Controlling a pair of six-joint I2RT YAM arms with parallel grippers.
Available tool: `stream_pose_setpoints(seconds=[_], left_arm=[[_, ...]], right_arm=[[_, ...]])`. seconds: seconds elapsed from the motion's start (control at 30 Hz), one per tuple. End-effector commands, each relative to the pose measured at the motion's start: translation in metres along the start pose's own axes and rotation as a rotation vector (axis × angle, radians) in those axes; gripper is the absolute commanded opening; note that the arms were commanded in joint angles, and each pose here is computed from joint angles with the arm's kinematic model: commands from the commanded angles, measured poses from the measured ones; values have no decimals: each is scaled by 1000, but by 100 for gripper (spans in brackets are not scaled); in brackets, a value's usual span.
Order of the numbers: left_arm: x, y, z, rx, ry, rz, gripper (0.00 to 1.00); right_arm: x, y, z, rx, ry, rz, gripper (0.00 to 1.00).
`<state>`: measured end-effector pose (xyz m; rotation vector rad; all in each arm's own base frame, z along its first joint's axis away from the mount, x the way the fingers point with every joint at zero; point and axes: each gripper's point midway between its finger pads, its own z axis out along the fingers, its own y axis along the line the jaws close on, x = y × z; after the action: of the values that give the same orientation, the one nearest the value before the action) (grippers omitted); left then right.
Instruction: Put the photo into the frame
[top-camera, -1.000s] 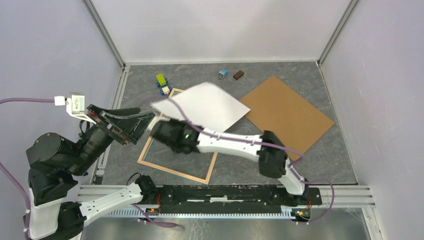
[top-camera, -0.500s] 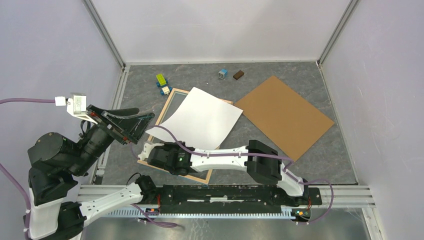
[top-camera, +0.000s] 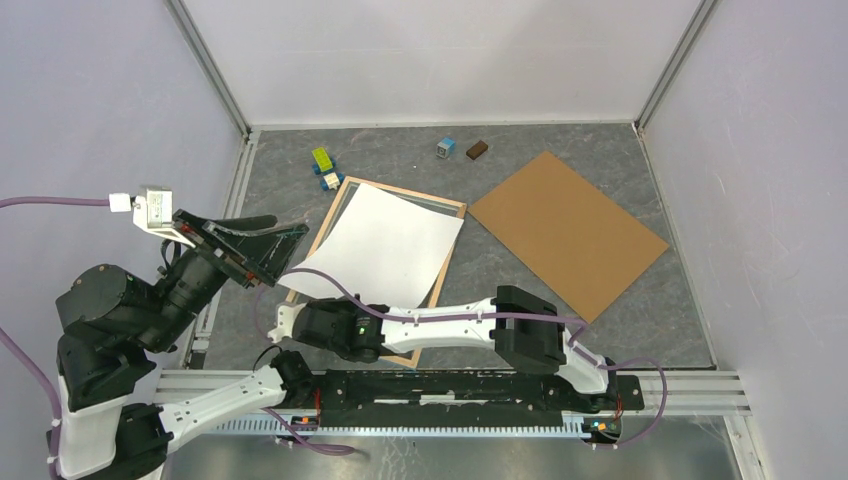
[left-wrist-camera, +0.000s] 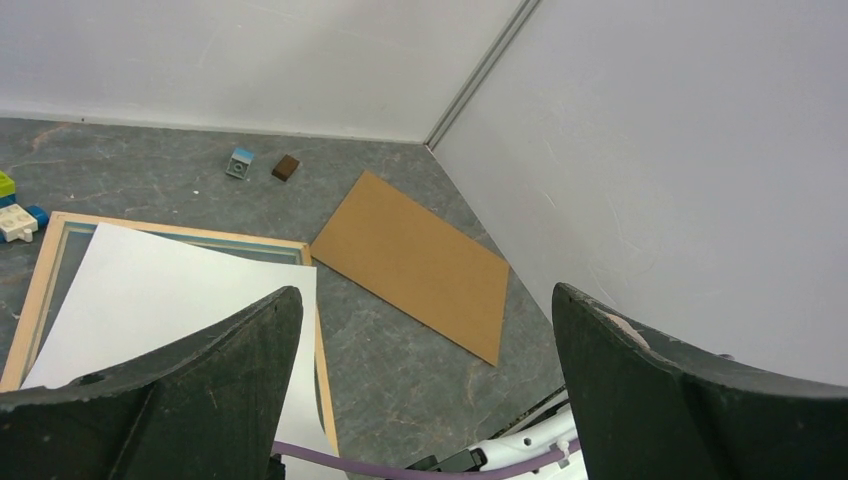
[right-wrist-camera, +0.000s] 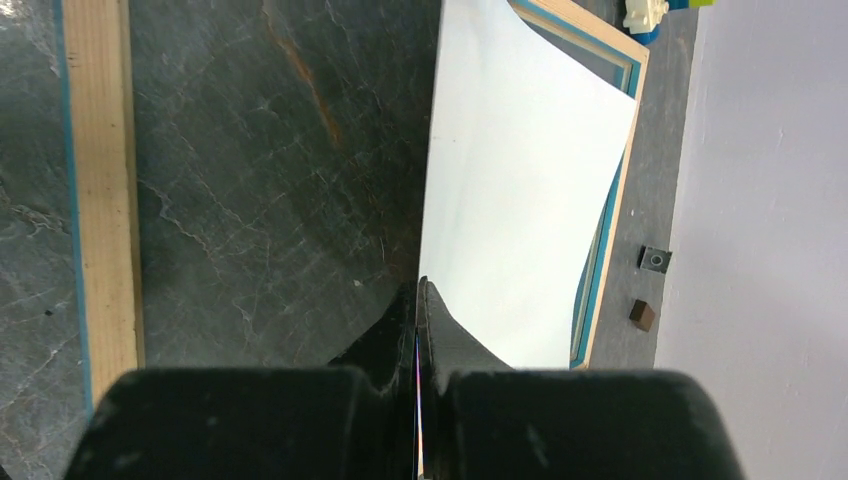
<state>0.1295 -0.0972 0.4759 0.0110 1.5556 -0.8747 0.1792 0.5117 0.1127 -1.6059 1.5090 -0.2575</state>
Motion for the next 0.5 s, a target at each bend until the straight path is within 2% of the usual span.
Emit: stream_pose_setpoints(seconds=[0.0,0.2,0.47], left_arm=[[-3,1,6,-14,-10,47,100],[-3,-1,9,-15,-4,50,100],[-1,0,12,-20,-2,54,100]], right_arm=[[-26,-17,-13,18,-88,38,0],[-21,-15,-7,25,-81,27,0],[-19,-10,-11,-10,-137,-11,0]])
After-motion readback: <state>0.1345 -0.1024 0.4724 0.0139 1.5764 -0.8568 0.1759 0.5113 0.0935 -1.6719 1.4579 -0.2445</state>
